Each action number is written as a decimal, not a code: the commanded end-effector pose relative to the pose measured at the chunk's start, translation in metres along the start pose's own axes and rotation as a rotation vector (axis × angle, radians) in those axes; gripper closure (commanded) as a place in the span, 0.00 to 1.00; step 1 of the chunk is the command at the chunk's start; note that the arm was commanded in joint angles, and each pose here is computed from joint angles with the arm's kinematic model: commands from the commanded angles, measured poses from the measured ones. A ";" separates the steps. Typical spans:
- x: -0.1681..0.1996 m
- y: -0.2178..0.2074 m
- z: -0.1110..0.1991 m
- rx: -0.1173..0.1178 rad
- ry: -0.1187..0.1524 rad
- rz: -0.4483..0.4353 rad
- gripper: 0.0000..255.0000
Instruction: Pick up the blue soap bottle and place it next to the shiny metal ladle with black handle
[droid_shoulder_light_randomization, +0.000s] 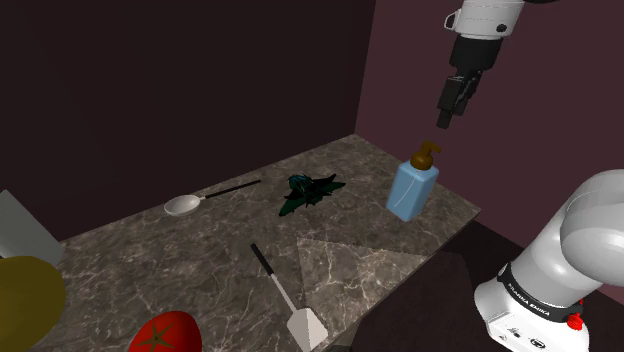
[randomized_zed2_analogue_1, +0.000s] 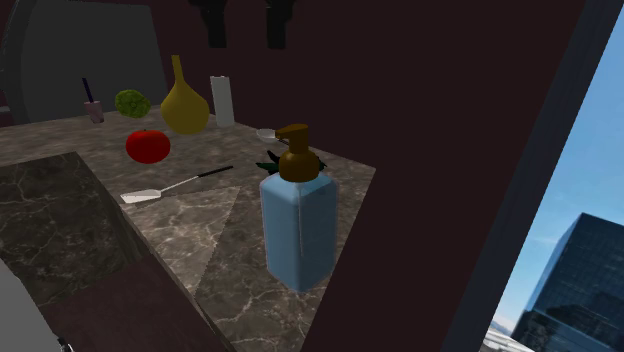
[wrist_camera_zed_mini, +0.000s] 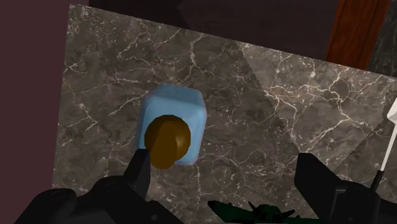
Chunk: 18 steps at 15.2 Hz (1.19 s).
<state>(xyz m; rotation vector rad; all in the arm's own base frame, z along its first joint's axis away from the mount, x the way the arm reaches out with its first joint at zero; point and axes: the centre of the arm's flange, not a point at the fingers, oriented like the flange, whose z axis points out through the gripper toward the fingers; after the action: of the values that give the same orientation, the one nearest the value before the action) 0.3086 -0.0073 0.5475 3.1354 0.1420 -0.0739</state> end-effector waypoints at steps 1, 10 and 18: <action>0.000 0.000 0.000 0.000 0.000 0.000 0.00; 0.041 0.049 0.075 0.014 -0.001 -0.032 0.00; 0.041 0.049 0.109 0.014 -0.001 -0.032 0.00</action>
<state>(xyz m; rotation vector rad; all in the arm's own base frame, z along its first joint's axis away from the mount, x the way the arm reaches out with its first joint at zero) 0.3492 -0.0529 0.4376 3.1472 0.1928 -0.0783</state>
